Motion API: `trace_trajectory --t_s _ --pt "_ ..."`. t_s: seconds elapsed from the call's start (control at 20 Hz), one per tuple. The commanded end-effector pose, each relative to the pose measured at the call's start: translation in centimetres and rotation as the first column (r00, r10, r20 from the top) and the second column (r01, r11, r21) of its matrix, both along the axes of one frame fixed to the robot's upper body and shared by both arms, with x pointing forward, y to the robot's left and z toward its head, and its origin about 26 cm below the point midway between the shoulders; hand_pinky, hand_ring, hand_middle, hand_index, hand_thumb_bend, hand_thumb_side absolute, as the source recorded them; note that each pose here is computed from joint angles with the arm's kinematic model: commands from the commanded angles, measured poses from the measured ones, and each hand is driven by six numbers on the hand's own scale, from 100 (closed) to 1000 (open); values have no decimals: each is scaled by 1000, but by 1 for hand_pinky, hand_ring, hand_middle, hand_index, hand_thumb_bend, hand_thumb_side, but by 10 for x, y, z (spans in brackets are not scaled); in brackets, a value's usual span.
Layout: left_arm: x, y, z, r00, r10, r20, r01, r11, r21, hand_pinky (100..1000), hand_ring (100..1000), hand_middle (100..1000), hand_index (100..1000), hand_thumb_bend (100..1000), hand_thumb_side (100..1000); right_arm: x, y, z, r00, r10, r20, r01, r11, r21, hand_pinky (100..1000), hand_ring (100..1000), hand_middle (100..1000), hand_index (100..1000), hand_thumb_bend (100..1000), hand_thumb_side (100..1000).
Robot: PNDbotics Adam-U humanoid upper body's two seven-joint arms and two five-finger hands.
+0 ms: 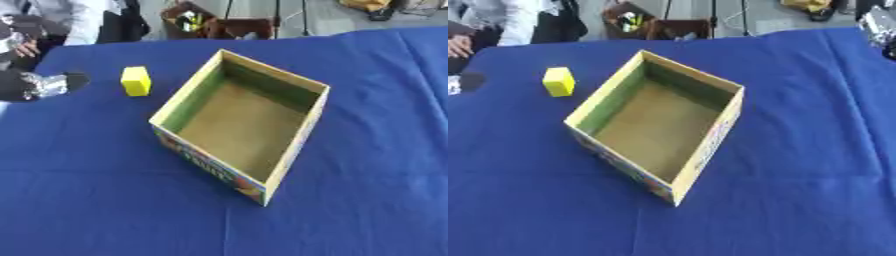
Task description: Pick up objects on the table and place them in the box.
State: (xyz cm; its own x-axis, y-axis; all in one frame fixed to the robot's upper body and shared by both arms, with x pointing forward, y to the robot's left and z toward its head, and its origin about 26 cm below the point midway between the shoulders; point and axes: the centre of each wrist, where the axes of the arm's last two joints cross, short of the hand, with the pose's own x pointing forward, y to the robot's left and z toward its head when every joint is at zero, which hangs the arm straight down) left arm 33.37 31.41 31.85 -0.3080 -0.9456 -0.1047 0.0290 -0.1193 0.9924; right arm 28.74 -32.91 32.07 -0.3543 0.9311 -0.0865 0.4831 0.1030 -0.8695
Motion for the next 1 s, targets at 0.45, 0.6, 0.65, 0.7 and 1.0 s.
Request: trace_trajectory --t_s 0.45,0.6,0.65,0.7,1.0 --pt "40 4 19 997 48 -54 -42 994 105 824 887 984 1000 547 909 -5 -2 4 999 9 40 -10 1000 22 762 871 895 925 100 937" --pt "53 3 17 997 42 -61 -36 994 102 805 863 984 1000 530 870 -5 -2 4 999 8 45 -9 1000 28 760 869 891 920 100 930" --pt "58 3 16 997 36 -75 -28 995 96 806 864 984 1000 526 864 -5 -2 5 999 9 49 -10 999 30 759 868 890 918 100 928" --pt "62 2 15 996 29 -88 -21 996 91 806 861 978 1000 523 859 -5 -2 5 999 10 53 -11 999 33 759 868 889 917 100 926" --pt "81 -2 16 994 11 -106 0 995 102 814 861 979 1000 513 831 -4 0 7 998 18 65 -20 999 40 754 863 883 907 100 912"
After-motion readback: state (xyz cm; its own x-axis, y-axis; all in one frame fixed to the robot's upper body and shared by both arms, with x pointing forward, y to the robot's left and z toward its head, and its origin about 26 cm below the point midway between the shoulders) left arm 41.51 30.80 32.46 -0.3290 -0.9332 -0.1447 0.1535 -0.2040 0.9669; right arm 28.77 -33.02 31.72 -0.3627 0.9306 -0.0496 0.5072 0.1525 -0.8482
